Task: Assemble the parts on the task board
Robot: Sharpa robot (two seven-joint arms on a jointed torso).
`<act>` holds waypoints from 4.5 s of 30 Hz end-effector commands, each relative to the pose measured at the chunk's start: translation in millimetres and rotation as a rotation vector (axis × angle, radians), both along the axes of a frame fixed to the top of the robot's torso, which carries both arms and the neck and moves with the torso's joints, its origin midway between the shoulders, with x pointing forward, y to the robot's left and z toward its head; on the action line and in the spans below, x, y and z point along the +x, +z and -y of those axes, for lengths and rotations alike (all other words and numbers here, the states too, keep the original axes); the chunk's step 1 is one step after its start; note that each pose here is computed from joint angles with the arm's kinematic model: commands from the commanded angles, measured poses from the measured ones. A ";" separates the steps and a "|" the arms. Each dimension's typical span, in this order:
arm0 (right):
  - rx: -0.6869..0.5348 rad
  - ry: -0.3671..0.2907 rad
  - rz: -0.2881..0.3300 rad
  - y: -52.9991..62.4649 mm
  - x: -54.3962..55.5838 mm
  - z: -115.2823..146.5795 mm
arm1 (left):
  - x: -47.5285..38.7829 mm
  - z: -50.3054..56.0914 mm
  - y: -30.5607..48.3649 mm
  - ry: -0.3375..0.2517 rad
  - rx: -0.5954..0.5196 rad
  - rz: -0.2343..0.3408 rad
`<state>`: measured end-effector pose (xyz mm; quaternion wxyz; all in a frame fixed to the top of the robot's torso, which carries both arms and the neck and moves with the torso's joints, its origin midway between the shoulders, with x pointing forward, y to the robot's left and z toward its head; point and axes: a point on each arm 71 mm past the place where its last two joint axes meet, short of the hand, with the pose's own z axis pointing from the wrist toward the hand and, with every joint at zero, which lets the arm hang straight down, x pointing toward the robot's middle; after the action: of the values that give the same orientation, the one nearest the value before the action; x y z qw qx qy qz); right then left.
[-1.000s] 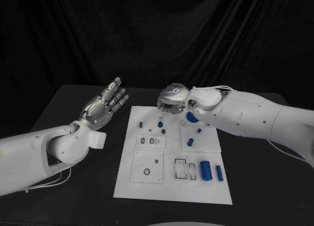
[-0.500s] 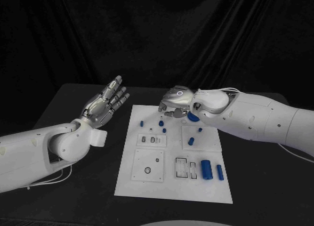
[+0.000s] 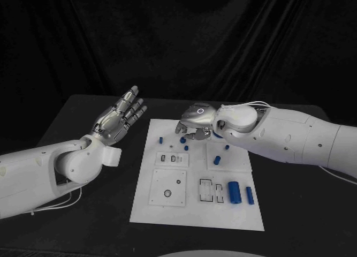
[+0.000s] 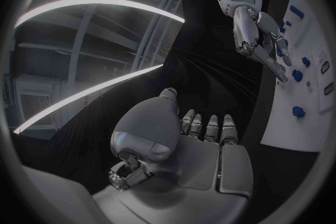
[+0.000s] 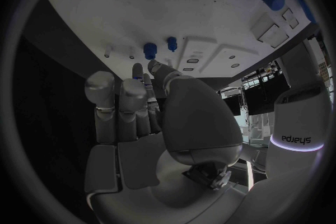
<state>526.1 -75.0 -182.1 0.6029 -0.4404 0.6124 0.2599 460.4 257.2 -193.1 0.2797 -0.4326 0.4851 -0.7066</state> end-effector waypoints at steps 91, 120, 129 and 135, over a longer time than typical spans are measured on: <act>0.051 -0.070 0.107 21.7 14.6 33.1 | 3.0 1.2 0.6 -0.033 -0.003 0.001; 0.007 -0.142 0.120 14.0 43.0 21.9 | 1.4 6.5 1.0 -0.053 -0.011 -0.002; 0.018 -0.135 0.125 14.6 40.5 19.8 | 0.3 6.3 1.4 -0.056 -0.013 -0.003; 0.024 -0.127 0.124 14.7 37.9 17.9 | 0.3 6.5 1.3 -0.057 -0.013 -0.003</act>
<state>564.5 -93.8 -168.2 0.6494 -0.4147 0.6035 0.2053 460.9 252.5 -194.7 0.2601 -0.4308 0.4950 -0.7084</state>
